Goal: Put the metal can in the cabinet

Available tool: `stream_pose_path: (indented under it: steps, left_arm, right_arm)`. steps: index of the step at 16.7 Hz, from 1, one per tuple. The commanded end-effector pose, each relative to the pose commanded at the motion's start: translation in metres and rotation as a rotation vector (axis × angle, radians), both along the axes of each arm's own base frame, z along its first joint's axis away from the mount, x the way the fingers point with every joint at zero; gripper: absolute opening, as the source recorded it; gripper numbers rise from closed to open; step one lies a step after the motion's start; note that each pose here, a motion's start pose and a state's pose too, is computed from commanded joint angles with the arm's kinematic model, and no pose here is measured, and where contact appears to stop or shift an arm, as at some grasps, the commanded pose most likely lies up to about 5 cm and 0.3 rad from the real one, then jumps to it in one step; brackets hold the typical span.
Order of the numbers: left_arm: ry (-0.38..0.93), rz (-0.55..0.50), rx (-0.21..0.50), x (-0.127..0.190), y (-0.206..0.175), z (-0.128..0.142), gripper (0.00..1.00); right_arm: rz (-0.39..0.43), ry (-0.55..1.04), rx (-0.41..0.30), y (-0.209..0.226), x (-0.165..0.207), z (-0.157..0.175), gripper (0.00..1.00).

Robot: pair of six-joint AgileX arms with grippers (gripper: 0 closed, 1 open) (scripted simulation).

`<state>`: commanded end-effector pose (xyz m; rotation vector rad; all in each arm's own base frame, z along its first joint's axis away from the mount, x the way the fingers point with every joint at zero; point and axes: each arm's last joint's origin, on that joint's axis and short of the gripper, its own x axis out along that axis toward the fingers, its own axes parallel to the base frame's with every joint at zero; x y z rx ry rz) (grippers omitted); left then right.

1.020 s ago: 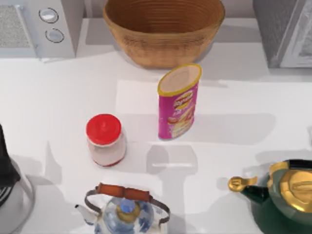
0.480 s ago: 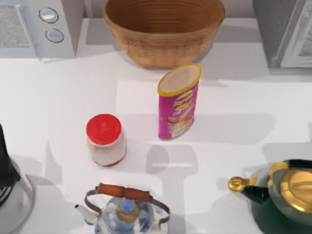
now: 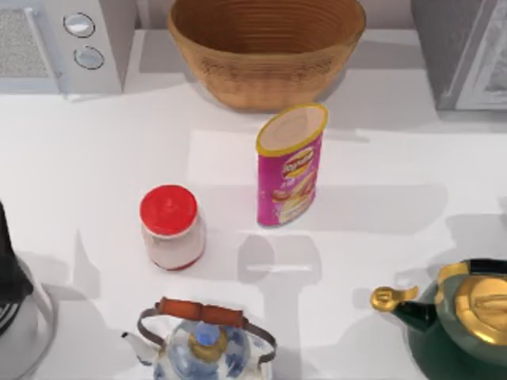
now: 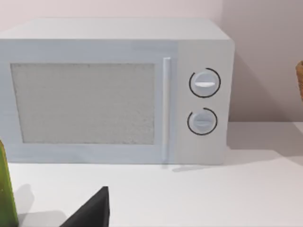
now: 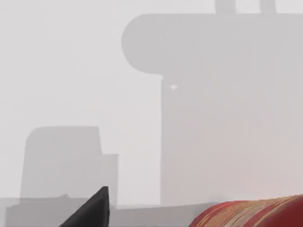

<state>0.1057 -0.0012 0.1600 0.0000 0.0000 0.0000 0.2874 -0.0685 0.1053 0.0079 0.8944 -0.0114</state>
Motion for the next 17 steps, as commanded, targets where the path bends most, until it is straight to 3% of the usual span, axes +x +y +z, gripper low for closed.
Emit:
stream_pose_path:
  steps: [2,15,17]
  left_arm:
    - [0.0,0.0,0.0,0.0,0.0,0.0,1.0]
    - [0.0,0.0,0.0,0.0,0.0,0.0,1.0]
    - [0.0,0.0,0.0,0.0,0.0,0.0,1.0]
  right_arm:
    - [0.0,0.0,0.0,0.0,0.0,0.0,1.0]
    - [0.0,0.0,0.0,0.0,0.0,0.0,0.02]
    - [0.0,0.0,0.0,0.0,0.0,0.0,0.0]
